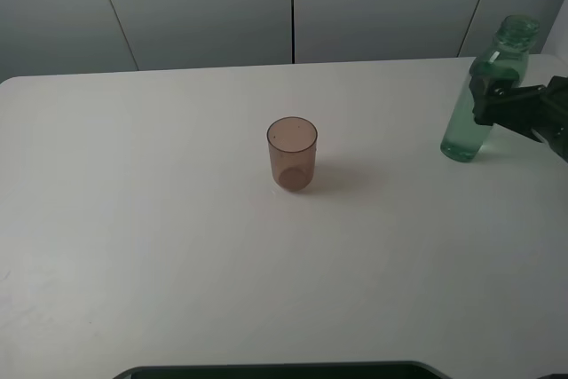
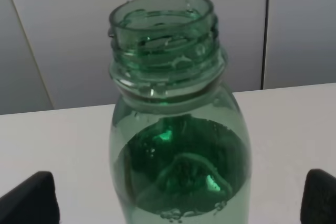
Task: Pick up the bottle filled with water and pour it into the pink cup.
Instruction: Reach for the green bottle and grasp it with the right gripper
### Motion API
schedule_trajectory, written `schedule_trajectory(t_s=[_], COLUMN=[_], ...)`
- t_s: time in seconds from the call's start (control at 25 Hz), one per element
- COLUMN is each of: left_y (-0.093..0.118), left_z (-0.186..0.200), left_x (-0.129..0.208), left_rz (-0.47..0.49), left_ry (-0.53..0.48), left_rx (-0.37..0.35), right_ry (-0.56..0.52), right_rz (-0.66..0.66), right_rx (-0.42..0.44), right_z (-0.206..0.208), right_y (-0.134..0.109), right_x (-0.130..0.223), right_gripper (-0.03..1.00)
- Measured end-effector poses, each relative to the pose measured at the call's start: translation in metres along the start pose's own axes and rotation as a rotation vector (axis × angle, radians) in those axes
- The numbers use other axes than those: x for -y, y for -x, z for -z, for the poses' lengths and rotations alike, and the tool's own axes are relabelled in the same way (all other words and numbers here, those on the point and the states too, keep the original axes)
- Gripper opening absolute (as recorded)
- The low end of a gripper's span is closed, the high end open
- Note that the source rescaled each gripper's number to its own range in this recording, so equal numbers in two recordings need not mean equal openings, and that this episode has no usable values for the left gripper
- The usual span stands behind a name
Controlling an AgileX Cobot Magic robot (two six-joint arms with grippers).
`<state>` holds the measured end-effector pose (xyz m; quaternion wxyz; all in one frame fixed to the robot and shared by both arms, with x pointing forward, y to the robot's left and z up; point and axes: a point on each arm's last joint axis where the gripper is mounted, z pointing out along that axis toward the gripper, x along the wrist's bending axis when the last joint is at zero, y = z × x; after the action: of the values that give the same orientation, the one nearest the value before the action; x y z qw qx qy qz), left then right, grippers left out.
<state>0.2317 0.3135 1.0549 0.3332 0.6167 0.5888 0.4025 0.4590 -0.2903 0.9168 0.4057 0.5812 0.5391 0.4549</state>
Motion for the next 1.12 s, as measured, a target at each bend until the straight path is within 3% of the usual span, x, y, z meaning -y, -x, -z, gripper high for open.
schedule_trajectory(t_s=[0.6,1.04,1.08,1.12], left_y=[0.000,0.000,0.000,0.000], left_z=[0.000,0.000,0.000,0.000], left_x=[0.000,0.000,0.000,0.000], left_rz=[0.000,0.004,0.004,0.004], left_ry=[0.000,0.000,0.000,0.000], left_rx=[0.000,0.000,0.000,0.000], right_ry=[-0.028,-0.040,-0.042,-0.042], right_rz=[0.023,0.005,0.005,0.005], right_rx=[-0.010,-0.008,-0.008,-0.008], right_z=[-0.058,-0.071,-0.071,-0.071], right_y=[-0.002,-0.001,-0.001,-0.001], right_x=[0.011,0.017,0.017,0.017], right_gripper=[1.00,1.00,0.94,0.72])
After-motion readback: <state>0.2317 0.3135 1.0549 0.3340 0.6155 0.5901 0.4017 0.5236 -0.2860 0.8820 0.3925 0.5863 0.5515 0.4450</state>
